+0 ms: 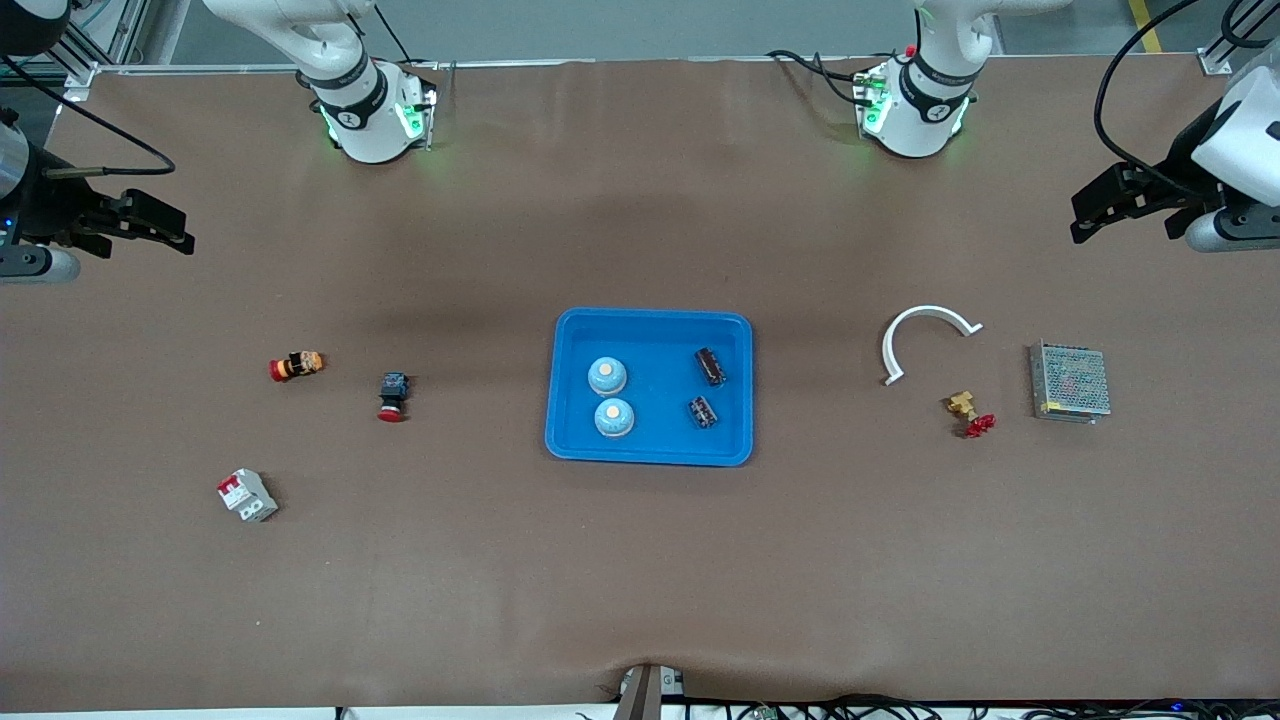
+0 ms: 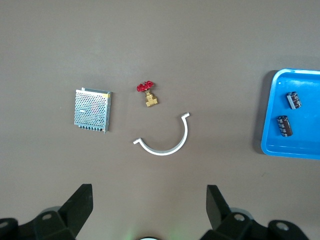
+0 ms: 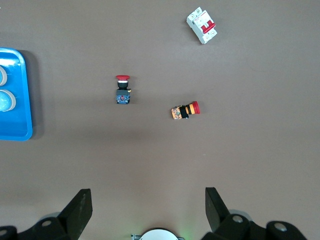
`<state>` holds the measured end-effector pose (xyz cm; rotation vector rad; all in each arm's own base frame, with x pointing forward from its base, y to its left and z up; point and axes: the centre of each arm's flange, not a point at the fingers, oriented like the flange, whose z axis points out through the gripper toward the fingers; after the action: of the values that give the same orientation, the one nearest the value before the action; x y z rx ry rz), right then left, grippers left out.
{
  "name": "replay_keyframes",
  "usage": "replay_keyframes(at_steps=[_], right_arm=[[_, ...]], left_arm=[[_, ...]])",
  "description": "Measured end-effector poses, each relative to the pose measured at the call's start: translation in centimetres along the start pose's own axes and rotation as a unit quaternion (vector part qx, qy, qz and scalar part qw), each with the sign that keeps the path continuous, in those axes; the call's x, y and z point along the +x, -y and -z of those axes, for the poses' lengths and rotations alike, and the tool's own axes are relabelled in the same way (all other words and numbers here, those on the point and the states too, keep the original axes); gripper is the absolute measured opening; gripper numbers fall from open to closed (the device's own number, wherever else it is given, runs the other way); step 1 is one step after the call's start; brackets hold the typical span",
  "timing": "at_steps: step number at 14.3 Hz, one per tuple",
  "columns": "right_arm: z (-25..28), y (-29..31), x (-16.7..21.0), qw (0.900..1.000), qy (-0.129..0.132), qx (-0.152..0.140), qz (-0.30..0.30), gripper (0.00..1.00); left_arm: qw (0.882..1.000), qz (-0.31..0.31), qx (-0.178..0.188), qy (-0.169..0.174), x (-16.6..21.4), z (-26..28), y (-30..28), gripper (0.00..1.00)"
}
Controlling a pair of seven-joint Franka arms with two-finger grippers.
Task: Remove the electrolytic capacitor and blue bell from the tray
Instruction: 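Move the left gripper and the right gripper toward the blue tray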
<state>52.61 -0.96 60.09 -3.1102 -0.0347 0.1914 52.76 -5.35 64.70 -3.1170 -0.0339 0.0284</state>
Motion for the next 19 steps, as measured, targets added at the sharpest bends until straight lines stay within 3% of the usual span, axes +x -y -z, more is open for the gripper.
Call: replay_keyframes(at_steps=[10,15,19], right_arm=[[0.0,0.1,0.0,1.000,0.000,0.000,0.001,1.00],[0.0,0.4,0.0,1.000,-0.001,-0.001,0.004,1.00],[0.3,2.4,0.3,1.000,-0.013,-0.003,0.011,1.00]], left_arm=[[1.000,-0.007,0.001,0.010,0.4,-1.0,-0.8,1.00],[0.999,0.004,0.002,0.034,2.4,-5.3,-6.3,1.00],[0.998,0.049,-0.002,0.039,3.7,-8.9,-11.0,1.00]])
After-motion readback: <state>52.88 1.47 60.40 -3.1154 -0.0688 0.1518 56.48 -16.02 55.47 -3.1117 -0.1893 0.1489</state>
